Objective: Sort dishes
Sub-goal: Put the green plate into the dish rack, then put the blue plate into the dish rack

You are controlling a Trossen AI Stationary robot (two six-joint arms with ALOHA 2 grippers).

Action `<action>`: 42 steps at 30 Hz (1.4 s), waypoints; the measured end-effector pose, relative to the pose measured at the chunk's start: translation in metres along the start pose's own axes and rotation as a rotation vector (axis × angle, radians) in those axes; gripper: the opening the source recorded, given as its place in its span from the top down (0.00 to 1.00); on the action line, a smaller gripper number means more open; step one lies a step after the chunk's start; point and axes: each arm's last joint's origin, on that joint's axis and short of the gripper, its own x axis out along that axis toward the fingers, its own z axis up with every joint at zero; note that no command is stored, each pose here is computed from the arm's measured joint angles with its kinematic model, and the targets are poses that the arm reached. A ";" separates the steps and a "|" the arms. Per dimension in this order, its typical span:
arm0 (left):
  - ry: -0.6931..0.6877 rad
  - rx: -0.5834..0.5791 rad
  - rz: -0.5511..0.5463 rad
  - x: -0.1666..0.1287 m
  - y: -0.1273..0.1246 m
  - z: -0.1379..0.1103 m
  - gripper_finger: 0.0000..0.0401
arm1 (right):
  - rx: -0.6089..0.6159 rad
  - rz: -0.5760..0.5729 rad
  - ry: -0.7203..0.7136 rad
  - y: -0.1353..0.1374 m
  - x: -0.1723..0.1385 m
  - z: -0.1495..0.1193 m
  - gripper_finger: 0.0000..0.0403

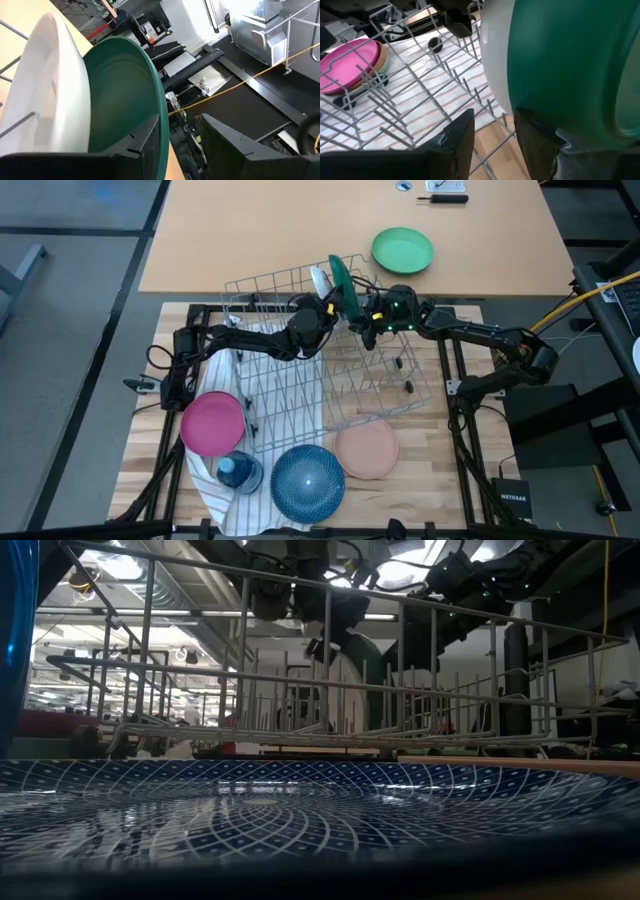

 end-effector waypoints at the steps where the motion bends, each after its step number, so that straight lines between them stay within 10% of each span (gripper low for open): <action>1: 0.004 0.001 -0.001 -0.002 -0.001 -0.001 0.67 | 0.001 0.000 0.002 0.000 0.000 0.000 0.64; 24: 0.091 0.124 -0.002 -0.028 -0.009 -0.021 0.67 | 0.012 0.076 0.078 0.002 0.000 -0.008 0.64; 42: 0.203 0.536 -0.172 -0.095 -0.046 -0.044 0.67 | -0.028 0.106 0.187 0.022 -0.052 -0.011 0.64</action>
